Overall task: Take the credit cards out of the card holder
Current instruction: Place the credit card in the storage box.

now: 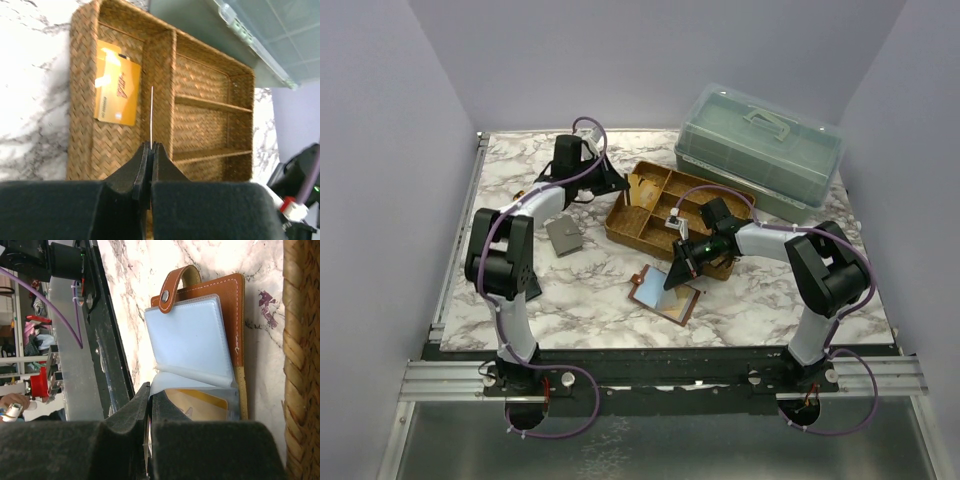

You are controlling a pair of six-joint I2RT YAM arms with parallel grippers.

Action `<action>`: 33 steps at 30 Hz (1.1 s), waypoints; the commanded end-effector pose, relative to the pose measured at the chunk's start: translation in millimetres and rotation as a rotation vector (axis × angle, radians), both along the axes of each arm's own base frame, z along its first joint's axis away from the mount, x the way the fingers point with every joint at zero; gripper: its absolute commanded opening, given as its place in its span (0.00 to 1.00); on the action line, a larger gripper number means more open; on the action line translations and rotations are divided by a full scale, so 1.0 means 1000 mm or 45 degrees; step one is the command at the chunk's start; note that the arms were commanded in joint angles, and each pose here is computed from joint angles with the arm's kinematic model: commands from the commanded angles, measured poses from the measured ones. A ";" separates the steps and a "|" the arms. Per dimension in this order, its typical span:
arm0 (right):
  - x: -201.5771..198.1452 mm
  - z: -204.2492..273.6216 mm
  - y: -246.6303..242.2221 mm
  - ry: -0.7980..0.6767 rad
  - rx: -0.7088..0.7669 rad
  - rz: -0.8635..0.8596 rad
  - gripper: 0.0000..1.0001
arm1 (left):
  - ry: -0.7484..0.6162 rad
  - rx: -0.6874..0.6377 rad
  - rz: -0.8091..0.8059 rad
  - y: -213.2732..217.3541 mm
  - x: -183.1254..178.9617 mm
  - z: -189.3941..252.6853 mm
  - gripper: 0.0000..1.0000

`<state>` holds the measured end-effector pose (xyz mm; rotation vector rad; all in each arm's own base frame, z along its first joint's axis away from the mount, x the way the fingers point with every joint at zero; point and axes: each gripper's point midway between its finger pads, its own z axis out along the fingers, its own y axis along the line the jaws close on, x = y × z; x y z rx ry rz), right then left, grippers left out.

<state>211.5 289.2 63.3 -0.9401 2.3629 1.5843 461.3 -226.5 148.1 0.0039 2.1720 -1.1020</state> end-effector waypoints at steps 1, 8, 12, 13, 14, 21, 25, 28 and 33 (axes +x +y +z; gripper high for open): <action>0.003 0.000 0.003 -0.003 -0.004 0.014 0.05 | 0.040 0.197 -0.078 -0.002 0.015 -0.025 0.00; 0.002 -0.001 0.003 0.012 -0.009 0.017 0.05 | 0.071 0.318 -0.163 -0.020 0.035 -0.049 0.00; 0.004 -0.003 0.003 -0.026 -0.007 0.029 0.05 | 0.069 0.339 -0.189 -0.037 0.042 -0.053 0.01; 0.004 -0.003 0.002 -0.024 -0.008 0.029 0.05 | 0.074 0.354 -0.184 -0.039 0.044 -0.057 0.02; 0.004 -0.003 0.002 -0.025 -0.009 0.028 0.05 | 0.077 0.375 -0.174 -0.041 0.047 -0.060 0.02; 0.004 -0.003 0.002 -0.030 -0.011 0.028 0.05 | 0.078 0.507 -0.053 -0.034 0.074 -0.066 0.13; 0.004 -0.004 0.002 -0.032 -0.015 0.030 0.05 | 0.016 0.577 0.055 -0.024 0.088 -0.046 0.23; 0.005 -0.004 0.002 -0.040 -0.020 0.027 0.06 | -0.066 0.618 0.131 -0.017 0.092 -0.015 0.29; 0.006 -0.004 0.002 -0.043 -0.023 0.023 0.06 | -0.199 0.585 0.186 -0.007 0.071 0.035 0.34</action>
